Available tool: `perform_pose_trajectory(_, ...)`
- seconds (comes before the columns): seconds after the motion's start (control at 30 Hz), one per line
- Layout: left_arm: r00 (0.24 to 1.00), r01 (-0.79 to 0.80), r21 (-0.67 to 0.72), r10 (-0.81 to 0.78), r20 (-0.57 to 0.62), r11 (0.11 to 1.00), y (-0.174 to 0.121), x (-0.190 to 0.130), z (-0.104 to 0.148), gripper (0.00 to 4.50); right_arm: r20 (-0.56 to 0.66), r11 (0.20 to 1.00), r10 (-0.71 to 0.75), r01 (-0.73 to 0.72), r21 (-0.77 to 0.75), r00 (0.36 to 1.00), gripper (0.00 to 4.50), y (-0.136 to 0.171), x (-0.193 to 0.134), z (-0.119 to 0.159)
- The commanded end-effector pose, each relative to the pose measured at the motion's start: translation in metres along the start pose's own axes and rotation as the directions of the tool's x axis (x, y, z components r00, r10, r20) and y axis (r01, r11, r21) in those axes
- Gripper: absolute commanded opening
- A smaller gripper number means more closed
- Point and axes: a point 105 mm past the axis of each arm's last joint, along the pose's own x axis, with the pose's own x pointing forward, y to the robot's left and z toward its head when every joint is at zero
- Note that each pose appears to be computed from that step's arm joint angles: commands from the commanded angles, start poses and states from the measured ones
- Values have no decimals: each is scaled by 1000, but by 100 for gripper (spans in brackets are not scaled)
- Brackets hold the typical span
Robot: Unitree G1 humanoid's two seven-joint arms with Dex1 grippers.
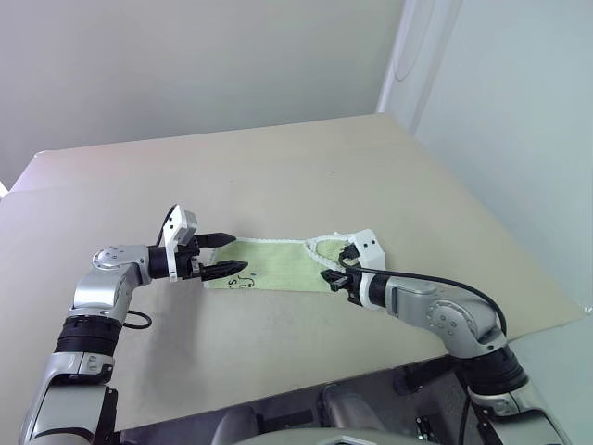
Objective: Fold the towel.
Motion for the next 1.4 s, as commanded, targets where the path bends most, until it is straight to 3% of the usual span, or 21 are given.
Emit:
perform_pose_trajectory(0.03,1000,-3,48,3,14,999,0,-3,13,436,68,1000,20,-19,-11,997,138,1,-5,21)
perform_pose_trajectory(0.27,1000,-9,42,8,20,999,0,-6,14,436,216,978,209,-199,-67,954,387,32,-33,57)
perform_pose_trajectory(0.4,1000,-21,39,21,15,999,3,-9,14,436,326,960,281,-267,-86,903,387,40,-58,81)
perform_pose_trajectory(0.5,999,-34,34,34,12,999,6,-11,14,436,371,977,213,-200,-73,904,387,24,-60,87)
perform_pose_trajectory(0.7,998,-63,5,63,-1,998,10,-18,17,436,294,996,81,-63,-70,953,387,-10,-26,57)
perform_pose_trajectory(0.87,994,-100,-39,98,-38,994,14,-27,17,436,200,990,30,-2,-141,979,387,-21,7,27)
perform_pose_trajectory(1.1,990,-133,-82,128,-57,988,16,-37,12,436,139,981,-36,62,-185,990,387,-29,36,7)
perform_pose_trajectory(1.2,983,-177,-111,169,-73,978,24,-47,1,436,149,975,-41,72,-209,988,387,-31,34,10)
perform_pose_trajectory(1.4,959,-280,-307,277,-52,910,44,-78,-9,443,297,983,0,54,-175,955,390,-25,3,54)
